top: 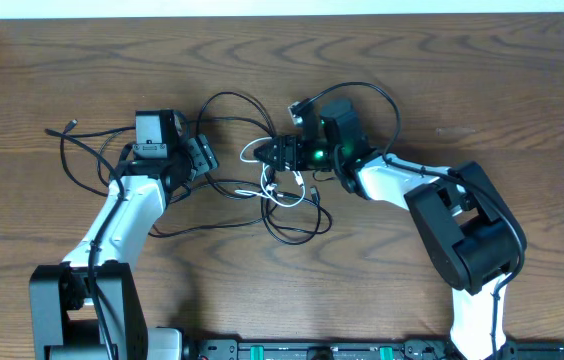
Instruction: Untangle cables
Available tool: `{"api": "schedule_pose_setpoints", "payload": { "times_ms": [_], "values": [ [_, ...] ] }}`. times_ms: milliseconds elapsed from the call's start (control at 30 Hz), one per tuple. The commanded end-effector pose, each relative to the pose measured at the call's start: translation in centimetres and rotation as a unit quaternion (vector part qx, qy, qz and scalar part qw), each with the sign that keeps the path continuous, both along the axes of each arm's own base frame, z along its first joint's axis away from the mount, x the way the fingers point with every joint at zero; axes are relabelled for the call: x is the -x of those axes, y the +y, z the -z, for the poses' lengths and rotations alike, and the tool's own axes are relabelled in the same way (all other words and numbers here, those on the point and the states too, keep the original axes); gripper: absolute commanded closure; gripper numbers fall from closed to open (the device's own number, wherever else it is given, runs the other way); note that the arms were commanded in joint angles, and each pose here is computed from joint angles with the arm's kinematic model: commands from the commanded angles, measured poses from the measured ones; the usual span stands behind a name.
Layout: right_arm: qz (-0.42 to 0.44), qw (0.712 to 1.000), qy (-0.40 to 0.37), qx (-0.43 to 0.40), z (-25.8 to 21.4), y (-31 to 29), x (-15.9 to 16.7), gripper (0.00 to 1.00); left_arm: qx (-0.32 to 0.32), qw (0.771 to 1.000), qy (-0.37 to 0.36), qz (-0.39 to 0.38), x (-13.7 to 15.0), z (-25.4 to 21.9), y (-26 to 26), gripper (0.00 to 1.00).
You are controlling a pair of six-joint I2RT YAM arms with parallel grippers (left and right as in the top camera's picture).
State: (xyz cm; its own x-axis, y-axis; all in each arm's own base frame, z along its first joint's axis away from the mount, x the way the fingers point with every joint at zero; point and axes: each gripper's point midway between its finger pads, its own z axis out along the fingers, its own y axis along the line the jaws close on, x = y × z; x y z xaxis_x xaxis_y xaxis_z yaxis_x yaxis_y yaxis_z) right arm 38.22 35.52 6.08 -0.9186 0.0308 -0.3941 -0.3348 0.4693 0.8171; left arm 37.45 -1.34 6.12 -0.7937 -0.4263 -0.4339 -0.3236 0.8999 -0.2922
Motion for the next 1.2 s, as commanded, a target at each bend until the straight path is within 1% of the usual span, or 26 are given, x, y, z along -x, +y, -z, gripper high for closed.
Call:
{"api": "schedule_pose_setpoints", "payload": {
  "times_ms": [0,167,367,467,633,733,833,867,1000,1067,1167],
  "values": [
    [-0.005,1.0,-0.002,-0.003,-0.2,0.4,0.1,0.28,-0.005,1.0,0.011,0.003,0.4,0.7,0.1,0.22],
    [-0.004,1.0,-0.002,-0.002,-0.2,0.4,0.1,0.22,-0.004,1.0,0.011,0.003,0.4,0.7,0.1,0.21],
    [0.017,0.999,-0.023,0.015,0.1,1.2,-0.1,0.2,-0.004,1.0,0.011,0.003,0.4,0.7,0.0,0.21],
    [0.02,0.999,-0.046,0.015,-0.4,2.5,0.2,0.24,-0.004,1.0,0.011,0.003,0.4,0.7,0.0,0.21],
    [0.043,0.997,-0.052,0.036,0.2,2.7,0.0,0.32,-0.004,1.0,0.011,0.003,0.4,0.7,0.0,0.22],
    [0.054,0.996,-0.059,0.046,0.4,2.9,0.0,0.33,-0.004,1.0,0.011,0.003,0.4,0.7,0.0,0.22],
    [0.074,0.993,-0.071,0.062,0.7,3.2,-0.2,0.53,-0.004,1.0,0.011,0.003,0.4,0.7,0.0,0.21],
    [0.079,0.992,-0.073,0.066,0.7,3.2,-0.3,0.67,-0.004,1.0,0.011,0.003,0.4,0.7,0.0,0.21],
    [0.081,0.992,-0.075,0.066,0.7,3.1,-0.4,0.99,-0.004,1.0,0.011,0.003,0.4,0.7,0.0,0.21],
    [0.07,0.993,-0.081,0.048,-0.2,3.5,-0.4,0.99,-0.004,1.0,0.011,0.003,0.4,0.7,0.0,0.22],
    [0.024,0.993,-0.113,-0.032,-5.1,3.7,-0.5,0.99,-0.005,1.0,0.011,0.003,0.4,0.7,0.1,0.21]
  ]
}}
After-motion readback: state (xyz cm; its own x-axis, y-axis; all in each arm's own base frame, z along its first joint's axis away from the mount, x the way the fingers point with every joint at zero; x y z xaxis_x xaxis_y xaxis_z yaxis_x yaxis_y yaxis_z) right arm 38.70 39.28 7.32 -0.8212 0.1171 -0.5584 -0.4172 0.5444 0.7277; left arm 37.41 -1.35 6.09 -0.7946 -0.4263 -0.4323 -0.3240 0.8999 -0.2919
